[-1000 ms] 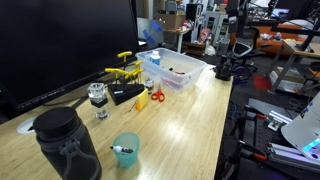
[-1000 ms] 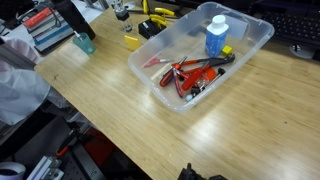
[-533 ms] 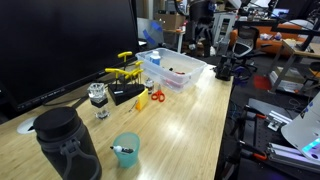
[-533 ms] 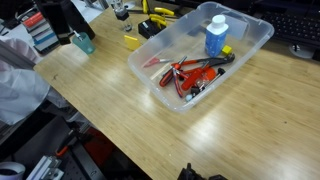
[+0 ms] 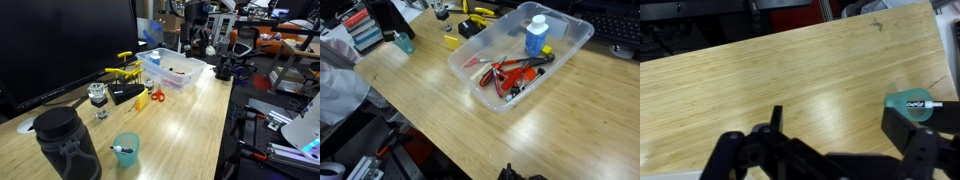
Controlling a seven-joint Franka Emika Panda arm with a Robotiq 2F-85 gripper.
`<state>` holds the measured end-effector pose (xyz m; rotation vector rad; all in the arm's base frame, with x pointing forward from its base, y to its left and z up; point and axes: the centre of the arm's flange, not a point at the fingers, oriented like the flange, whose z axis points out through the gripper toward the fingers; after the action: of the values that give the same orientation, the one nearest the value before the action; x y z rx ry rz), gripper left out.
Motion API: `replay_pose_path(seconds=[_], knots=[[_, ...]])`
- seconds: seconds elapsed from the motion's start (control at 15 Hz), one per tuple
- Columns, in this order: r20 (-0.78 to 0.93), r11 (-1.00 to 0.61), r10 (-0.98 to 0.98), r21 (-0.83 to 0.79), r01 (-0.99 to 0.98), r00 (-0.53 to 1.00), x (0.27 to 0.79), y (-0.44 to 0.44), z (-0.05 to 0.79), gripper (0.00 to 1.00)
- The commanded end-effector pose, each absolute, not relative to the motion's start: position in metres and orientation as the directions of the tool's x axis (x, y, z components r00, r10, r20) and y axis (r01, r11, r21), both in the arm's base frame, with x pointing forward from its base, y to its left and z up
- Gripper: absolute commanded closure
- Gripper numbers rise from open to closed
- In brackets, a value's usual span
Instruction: Put the scissors inside the plastic container
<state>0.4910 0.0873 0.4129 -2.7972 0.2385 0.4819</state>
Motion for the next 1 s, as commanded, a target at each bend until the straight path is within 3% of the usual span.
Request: replay_pose_path(seconds=[0.0,0.53,0.93], knots=[[-0.356,-0.933,-0.124,-0.276,-0.231,0.926,0.508,0.086,0.401,0.0],[-0.335,-0.873,-0.361,-0.207,-0.441,0.871,0.586,0.073,0.306,0.0],[-0.331,-0.88,-0.361,-0.189,-0.436,0.872,0.589,0.081,0.293,0.0]])
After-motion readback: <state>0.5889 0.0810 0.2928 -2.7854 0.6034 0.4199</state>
